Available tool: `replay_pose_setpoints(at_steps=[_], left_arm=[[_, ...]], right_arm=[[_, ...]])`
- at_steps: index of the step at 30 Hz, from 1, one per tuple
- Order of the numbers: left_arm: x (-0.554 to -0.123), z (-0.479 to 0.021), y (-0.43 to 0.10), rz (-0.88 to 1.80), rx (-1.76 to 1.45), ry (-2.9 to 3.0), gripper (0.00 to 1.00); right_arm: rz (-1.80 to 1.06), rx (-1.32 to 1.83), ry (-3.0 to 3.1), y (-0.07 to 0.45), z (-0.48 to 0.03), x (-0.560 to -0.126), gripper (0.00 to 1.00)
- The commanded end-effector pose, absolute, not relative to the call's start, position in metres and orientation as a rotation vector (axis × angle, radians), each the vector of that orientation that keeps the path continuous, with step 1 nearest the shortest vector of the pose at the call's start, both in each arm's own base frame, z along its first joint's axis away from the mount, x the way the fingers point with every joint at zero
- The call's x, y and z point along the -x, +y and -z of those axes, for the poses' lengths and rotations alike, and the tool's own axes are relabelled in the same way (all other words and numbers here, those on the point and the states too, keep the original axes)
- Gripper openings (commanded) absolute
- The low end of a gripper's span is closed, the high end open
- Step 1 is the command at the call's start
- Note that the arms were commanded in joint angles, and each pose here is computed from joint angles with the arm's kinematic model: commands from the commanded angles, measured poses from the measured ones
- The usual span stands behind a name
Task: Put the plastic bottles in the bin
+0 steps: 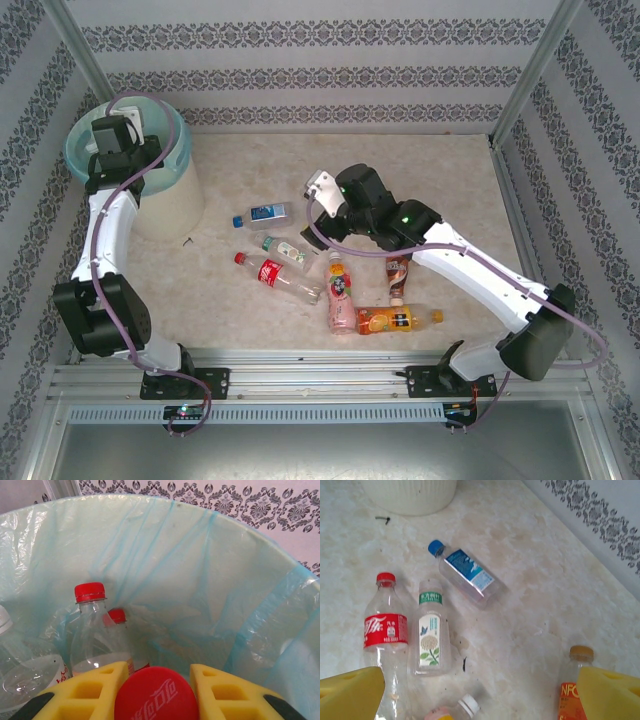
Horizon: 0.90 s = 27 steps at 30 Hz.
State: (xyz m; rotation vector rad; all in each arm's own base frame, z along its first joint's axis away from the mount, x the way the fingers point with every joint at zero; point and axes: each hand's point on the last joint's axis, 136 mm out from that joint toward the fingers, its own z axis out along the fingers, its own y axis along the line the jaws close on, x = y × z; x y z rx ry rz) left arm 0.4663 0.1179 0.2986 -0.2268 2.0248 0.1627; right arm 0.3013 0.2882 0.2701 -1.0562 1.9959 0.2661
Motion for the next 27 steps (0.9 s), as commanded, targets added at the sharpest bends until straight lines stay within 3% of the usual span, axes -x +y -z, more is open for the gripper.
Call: replay_pose_setpoints(at_steps=[1, 5, 7, 9, 11, 16, 19, 27], left_arm=[[-0.462, -0.225, 0.118, -0.143, 0.234, 2.248, 0.0], [-0.464, -0.225, 0.114, -0.109, 0.24, 2.248, 0.01], [-0.465, -0.235, 0.112, -0.087, 0.242, 2.228, 0.21], [-0.466, -0.248, 0.11, -0.071, 0.246, 2.203, 0.29], [-0.466, -0.267, 0.109, -0.064, 0.255, 2.166, 0.47], [-0.458, -0.326, 0.108, -0.064, 0.266, 2.033, 0.75], [-0.446, -0.363, 0.106, -0.067, 0.278, 1.944, 0.82], [-0.398, -0.437, 0.068, 0.028, 0.229, 1.756, 0.84]], right_arm=[[-0.228, 1.039, 2.007, 0.28, -0.266, -0.298, 0.98], [-0.2, 1.051, 2.015, 0.279, -0.262, -0.301, 0.98], [-0.203, 1.055, 2.016, 0.281, -0.262, -0.303, 0.98], [-0.213, 1.064, 2.013, 0.284, -0.264, -0.304, 0.98], [-0.221, 1.063, 2.006, 0.287, -0.267, -0.305, 0.98], [-0.225, 1.031, 1.988, 0.288, -0.277, -0.308, 0.98], [-0.234, 1.005, 1.985, 0.285, -0.284, -0.307, 0.98], [-0.319, 0.82, 2.03, 0.258, -0.285, -0.301, 0.98]])
